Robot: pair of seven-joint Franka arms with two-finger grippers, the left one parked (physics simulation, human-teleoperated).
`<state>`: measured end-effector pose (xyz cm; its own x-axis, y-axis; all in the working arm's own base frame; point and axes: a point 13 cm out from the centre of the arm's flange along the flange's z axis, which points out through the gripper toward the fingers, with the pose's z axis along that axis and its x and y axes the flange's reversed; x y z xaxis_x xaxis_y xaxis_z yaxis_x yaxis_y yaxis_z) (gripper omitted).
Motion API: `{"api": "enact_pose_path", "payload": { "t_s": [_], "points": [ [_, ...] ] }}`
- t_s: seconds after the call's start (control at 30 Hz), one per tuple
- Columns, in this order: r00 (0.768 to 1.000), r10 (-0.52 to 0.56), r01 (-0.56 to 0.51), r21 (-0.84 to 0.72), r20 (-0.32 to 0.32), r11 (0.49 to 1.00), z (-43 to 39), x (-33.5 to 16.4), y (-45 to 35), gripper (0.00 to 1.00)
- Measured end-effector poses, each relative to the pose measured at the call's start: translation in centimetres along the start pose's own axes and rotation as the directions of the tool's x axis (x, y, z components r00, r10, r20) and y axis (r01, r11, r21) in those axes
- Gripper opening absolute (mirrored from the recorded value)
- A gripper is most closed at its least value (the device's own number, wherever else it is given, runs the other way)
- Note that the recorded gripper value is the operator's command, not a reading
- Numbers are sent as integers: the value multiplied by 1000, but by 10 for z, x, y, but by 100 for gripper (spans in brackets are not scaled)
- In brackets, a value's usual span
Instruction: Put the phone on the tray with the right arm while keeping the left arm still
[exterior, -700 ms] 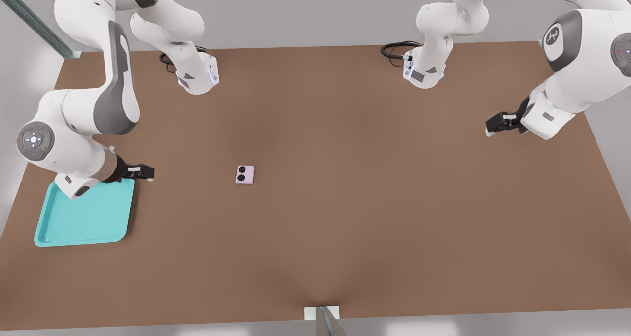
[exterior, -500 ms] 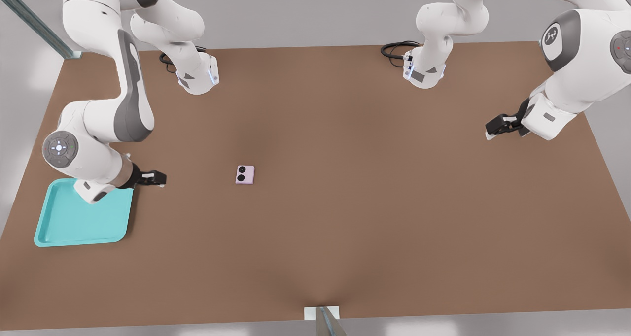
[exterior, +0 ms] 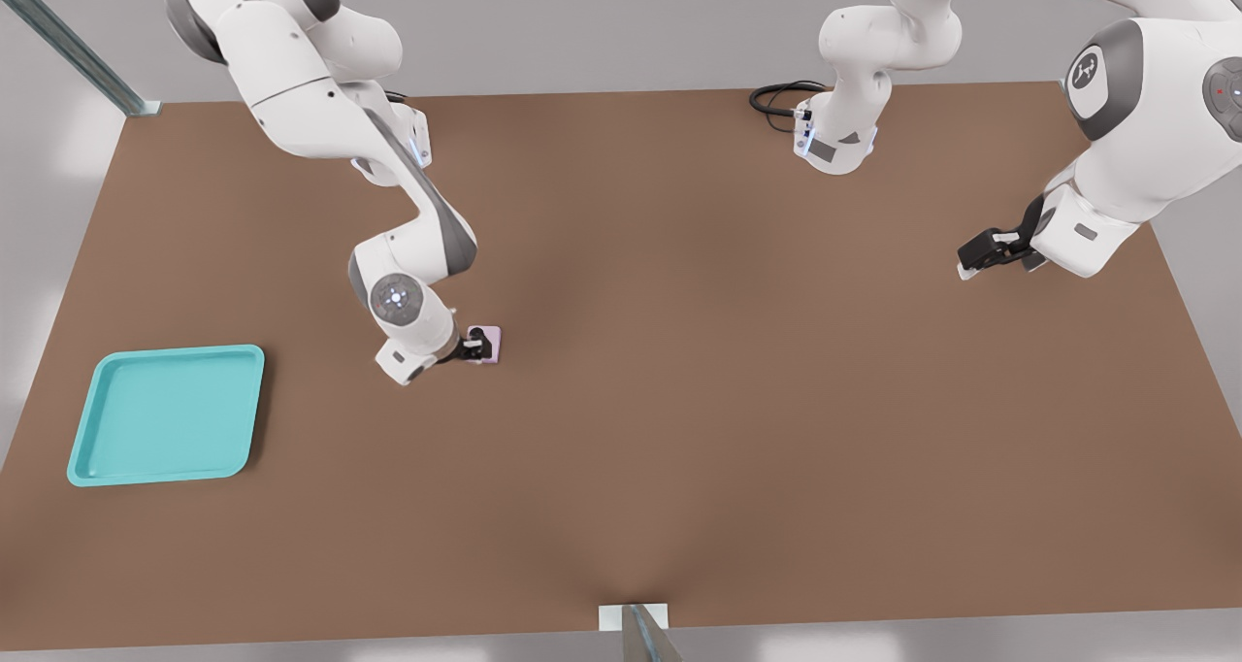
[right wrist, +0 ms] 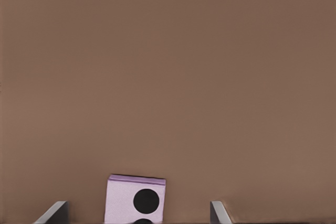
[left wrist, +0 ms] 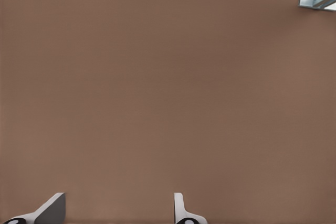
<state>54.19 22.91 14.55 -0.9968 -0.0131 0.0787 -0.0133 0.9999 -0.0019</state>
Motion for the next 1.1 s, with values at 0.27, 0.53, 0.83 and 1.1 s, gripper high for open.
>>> {"api": "enact_pose_path", "payload": {
  "t_s": [0.27,0.53,0.83,1.1],
  "points": [
    [989,141,-142,-30,-50,989,60,48,25,100],
    [973,228,-231,-59,-42,971,83,50,30,100],
    [960,277,-279,-70,-46,958,98,50,32,100],
    [973,231,-232,-48,-16,972,97,47,22,100]
  ]
}}
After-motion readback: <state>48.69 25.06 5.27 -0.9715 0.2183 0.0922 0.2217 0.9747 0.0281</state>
